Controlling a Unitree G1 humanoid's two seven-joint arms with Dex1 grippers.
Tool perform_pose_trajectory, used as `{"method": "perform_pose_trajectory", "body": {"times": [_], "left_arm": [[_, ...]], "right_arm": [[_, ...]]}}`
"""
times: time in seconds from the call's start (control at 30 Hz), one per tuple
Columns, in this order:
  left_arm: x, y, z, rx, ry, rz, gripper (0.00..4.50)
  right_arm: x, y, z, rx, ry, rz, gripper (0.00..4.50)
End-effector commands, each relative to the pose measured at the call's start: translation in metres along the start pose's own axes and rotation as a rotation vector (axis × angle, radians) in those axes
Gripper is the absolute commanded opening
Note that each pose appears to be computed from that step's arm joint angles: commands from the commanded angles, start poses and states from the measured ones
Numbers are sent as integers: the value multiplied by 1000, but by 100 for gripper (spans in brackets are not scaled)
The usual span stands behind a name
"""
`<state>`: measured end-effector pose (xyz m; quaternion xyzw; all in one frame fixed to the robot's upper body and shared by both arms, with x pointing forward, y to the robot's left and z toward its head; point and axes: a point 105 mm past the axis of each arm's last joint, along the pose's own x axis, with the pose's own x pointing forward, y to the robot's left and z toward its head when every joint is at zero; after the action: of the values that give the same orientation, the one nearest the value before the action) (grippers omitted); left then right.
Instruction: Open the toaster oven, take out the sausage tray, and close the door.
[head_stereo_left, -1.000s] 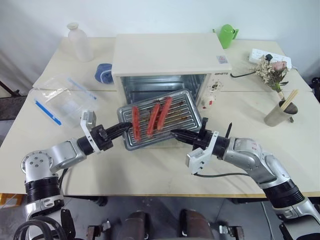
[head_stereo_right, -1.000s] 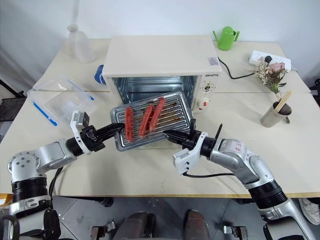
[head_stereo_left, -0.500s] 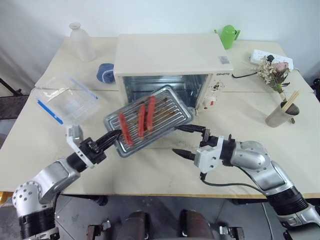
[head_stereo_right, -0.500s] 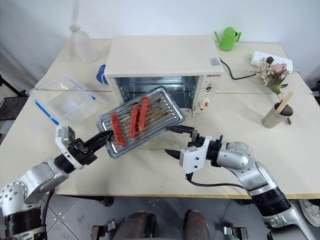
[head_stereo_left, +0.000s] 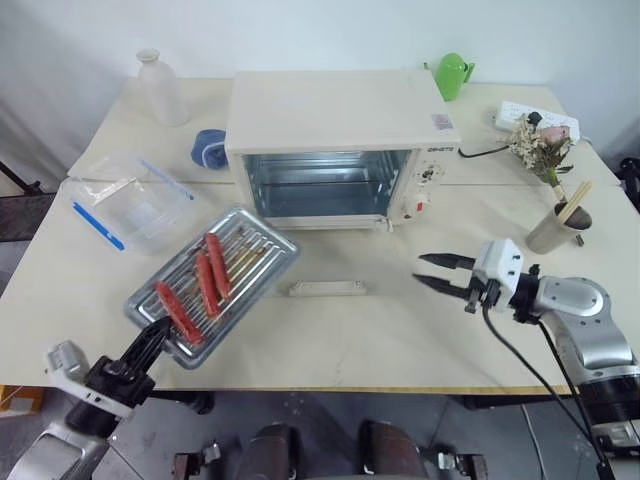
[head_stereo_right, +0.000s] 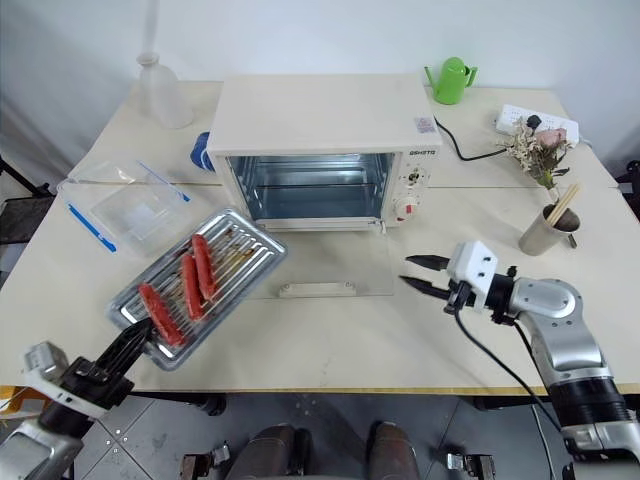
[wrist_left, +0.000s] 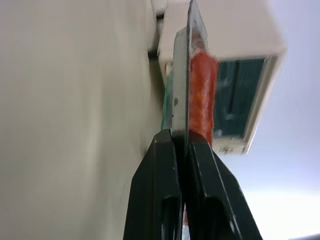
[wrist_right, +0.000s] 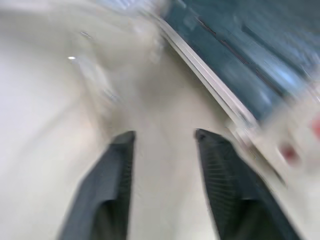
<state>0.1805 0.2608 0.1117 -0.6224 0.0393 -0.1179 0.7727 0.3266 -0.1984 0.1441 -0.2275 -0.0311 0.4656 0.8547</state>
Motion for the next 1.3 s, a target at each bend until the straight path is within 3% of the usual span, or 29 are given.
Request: {"method": "perform_pose_trajectory", "body": {"times": [0.03,0.07,0.33,0.5,0.67,0.8,1.03,1.2,1.3], "left_arm": [[-17,-15,9,12,-121,-67,0],[-21,-13,9,5,-143,-61,0],[-25,-11,13,-44,-282,-71,0],[-23,-9,16,-57,-323,-52,0],[-20,-13,14,-55,-327,-54,0],[-15,-18,7,-43,-285,-62,0],[-18,-19,4,-18,-241,-52,0],[-17,-23,-8,9,-109,-79,0],[-15,-18,-18,15,18,-52,0]], "right_arm": [[-4,-13,-18,74,49,-21,40],[-2,-13,-23,94,69,-5,13],[16,-9,-36,225,70,119,13],[22,7,-23,350,-55,265,13],[23,3,14,350,-191,278,13],[23,-11,61,375,-347,256,13],[29,-34,111,392,-515,172,13],[29,-24,105,333,-418,173,13],[16,-8,92,251,-331,184,69]]}}
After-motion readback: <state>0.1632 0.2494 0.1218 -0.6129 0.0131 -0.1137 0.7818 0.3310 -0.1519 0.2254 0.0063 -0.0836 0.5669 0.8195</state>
